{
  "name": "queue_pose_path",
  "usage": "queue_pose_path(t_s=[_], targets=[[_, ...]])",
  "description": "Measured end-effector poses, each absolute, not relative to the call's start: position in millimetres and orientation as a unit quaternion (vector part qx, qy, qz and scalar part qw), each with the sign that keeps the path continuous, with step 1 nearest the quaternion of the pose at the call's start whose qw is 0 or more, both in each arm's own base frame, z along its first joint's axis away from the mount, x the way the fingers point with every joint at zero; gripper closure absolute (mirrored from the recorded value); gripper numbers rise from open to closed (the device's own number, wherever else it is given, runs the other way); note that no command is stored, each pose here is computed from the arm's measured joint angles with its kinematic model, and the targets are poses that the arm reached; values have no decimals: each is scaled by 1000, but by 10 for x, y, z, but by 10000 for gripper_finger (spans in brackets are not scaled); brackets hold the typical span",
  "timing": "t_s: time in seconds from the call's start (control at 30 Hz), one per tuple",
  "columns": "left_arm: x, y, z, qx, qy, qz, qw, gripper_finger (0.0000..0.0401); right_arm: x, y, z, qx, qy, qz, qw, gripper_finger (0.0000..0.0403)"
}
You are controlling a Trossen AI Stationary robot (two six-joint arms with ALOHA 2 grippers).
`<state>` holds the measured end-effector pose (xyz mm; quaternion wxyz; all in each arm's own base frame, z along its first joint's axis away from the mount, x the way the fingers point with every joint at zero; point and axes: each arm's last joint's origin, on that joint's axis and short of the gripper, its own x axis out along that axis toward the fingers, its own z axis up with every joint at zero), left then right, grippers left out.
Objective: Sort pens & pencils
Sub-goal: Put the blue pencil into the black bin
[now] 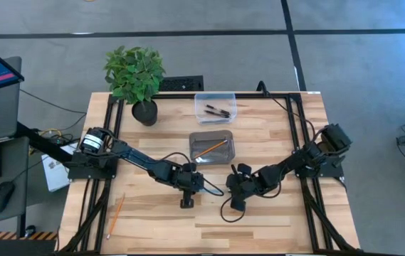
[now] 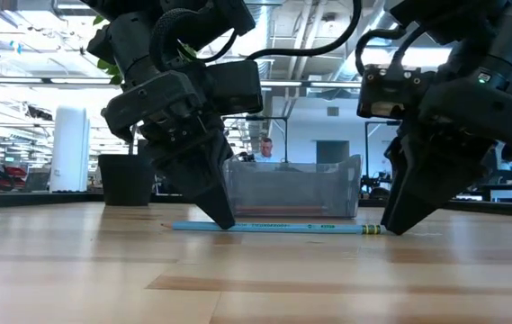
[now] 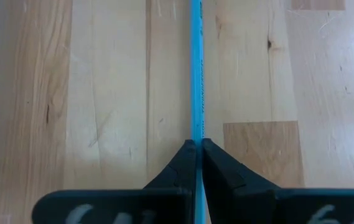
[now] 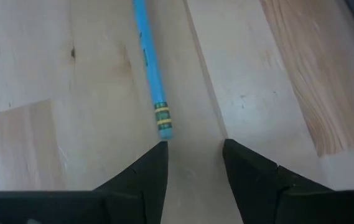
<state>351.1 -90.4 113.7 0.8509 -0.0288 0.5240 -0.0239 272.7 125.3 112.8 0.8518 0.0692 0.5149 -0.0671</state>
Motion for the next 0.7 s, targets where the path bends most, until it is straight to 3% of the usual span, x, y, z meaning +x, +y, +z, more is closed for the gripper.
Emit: queue_pose_path(t_s=[0.4, 0.7], targets=[[3541, -838, 1138, -7, 514, -18, 858, 401, 2772, 1228, 1132, 68, 508, -42, 858, 223], [3642, -774, 1170, -1, 469, -22, 883, 401, 2791, 1236, 1140, 74, 500, -38, 862, 248]])
